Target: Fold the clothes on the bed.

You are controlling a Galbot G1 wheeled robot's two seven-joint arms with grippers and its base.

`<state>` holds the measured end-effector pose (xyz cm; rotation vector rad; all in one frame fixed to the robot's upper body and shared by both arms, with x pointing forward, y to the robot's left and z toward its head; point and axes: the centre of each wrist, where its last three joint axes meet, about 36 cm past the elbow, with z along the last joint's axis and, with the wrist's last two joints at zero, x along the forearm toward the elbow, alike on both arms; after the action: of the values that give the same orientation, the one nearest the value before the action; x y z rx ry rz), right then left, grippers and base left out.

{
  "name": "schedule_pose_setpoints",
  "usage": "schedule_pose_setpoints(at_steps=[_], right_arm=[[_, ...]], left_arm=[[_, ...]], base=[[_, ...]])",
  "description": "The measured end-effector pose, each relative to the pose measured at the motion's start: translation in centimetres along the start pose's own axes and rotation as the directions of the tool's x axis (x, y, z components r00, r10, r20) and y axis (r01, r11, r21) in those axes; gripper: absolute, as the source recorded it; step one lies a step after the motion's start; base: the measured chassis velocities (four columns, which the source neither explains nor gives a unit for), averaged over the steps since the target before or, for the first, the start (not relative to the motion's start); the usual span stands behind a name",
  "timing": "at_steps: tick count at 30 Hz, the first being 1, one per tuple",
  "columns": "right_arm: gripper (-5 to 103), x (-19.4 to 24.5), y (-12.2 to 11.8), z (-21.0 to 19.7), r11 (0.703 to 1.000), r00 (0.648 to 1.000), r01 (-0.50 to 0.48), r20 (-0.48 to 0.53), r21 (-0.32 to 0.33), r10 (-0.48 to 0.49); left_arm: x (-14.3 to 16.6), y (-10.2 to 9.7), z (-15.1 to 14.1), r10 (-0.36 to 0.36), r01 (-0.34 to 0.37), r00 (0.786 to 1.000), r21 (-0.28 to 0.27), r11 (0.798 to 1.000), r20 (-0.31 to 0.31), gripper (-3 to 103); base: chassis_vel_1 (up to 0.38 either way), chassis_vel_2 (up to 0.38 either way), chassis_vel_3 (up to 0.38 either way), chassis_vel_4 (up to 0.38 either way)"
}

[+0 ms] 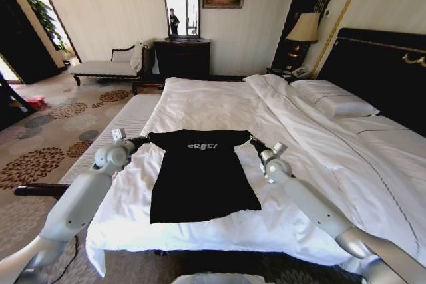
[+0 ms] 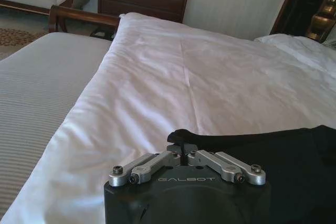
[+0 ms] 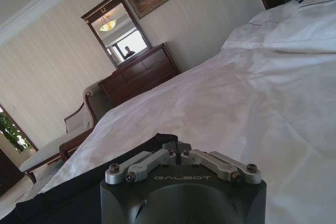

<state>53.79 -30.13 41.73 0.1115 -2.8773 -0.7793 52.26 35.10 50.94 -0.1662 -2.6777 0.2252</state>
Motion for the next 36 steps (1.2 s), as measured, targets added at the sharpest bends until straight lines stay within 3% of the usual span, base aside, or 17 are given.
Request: schedule_pose_setpoints(at_steps=[9,14,27,36], right_arm=[[0,3.6,-0.1,1.1,1.0,1.0,-0.006,-0.022,-0.016,0.006],[0,6.9,-0.7,3.1,1.0,0.997,-0.018,-0.072,-0.01,0.017],[0,12.4,-0.5,4.9,1.0,0.988,-0.012,-0.152,0.026,0.016],[0,13.7,-1.0,6.5,0.999,0.983,-0.027,-0.179,0.043,0.034]], left_arm=[[3.2,-0.9,3.4,0.004,-0.006,0.999,-0.058,0.998,-0.038,1],[4.9,-1.3,6.8,-0.007,-0.002,0.996,-0.097,0.995,-0.087,1],[8.2,-1.6,8.9,-0.008,-0.023,0.984,-0.168,0.985,-0.18,1],[8.8,-1.5,10.3,-0.028,-0.021,0.974,-0.212,0.977,-0.227,1]], base=[[0.0,0.0,0.0,0.0],[0.0,0.0,0.0,0.0],[0.0,0.0,0.0,0.0],[0.0,0.0,0.0,0.0]])
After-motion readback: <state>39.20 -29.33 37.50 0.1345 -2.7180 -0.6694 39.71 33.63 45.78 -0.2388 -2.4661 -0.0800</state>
